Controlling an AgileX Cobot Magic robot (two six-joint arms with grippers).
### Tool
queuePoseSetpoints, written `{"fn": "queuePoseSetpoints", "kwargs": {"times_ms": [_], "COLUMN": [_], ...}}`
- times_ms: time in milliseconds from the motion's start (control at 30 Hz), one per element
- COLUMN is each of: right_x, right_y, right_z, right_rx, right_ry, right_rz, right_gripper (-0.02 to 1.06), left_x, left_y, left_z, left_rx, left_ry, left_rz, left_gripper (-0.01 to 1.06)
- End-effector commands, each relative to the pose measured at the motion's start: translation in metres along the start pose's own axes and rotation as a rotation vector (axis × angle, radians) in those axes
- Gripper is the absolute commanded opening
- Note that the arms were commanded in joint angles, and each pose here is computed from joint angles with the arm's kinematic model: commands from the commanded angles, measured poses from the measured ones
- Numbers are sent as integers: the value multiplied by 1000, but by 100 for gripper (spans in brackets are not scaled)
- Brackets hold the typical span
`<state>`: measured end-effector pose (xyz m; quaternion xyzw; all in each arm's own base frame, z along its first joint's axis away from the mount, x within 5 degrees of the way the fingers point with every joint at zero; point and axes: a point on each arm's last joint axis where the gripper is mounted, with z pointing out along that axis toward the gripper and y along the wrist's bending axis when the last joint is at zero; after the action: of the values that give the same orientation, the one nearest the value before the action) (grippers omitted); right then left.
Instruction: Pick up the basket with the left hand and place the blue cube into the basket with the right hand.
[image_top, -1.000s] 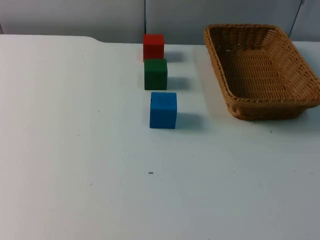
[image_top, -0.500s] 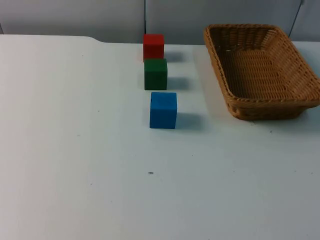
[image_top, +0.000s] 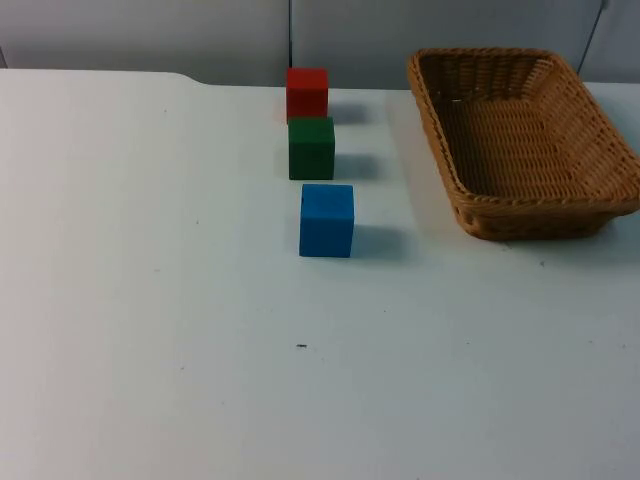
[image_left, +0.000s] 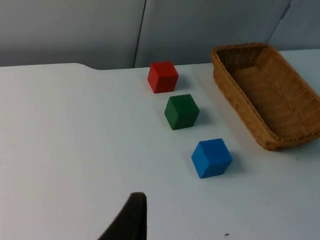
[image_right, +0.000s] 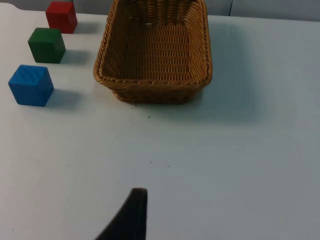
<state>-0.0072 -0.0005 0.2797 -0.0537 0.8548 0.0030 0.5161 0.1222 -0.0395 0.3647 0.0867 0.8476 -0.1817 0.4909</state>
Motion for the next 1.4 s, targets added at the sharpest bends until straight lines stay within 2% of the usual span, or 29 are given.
{"fn": "queuePoseSetpoints", "kwargs": {"times_ms": [0, 67, 200, 400, 533, 833, 1067, 1167, 1367], "right_x": [0, 0, 0, 0, 0, 0, 1, 1, 1], "right_y": [0, 0, 0, 0, 0, 0, 0, 0, 0], "right_z": [1, 1, 1, 1, 1, 1, 1, 1, 1], "right_rx": [0, 0, 0, 0, 0, 0, 0, 0, 0], "right_ry": [-9, -9, -9, -9, -9, -9, -7, -7, -7], "right_rz": [1, 1, 1, 1, 1, 1, 1, 1, 4], "right_gripper": [104, 104, 104, 104, 104, 104, 104, 104, 104], "left_x": [-12, -17, -28, -30, -31, -30, -30, -21, -8], "left_y": [1, 2, 4, -1, -24, -57, -78, -94, -110], "left_z": [18, 26, 66, 110, 163, 246, 299, 332, 368], "left_rx": [47, 70, 167, 211, 261, 328, 361, 386, 384], "left_ry": [-8, 1, 43, 103, 178, 290, 334, 380, 433], "left_rz": [-18, -28, -75, -79, -46, -20, -54, -79, -93], "left_gripper": [104, 104, 104, 104, 104, 104, 104, 104, 104]}}
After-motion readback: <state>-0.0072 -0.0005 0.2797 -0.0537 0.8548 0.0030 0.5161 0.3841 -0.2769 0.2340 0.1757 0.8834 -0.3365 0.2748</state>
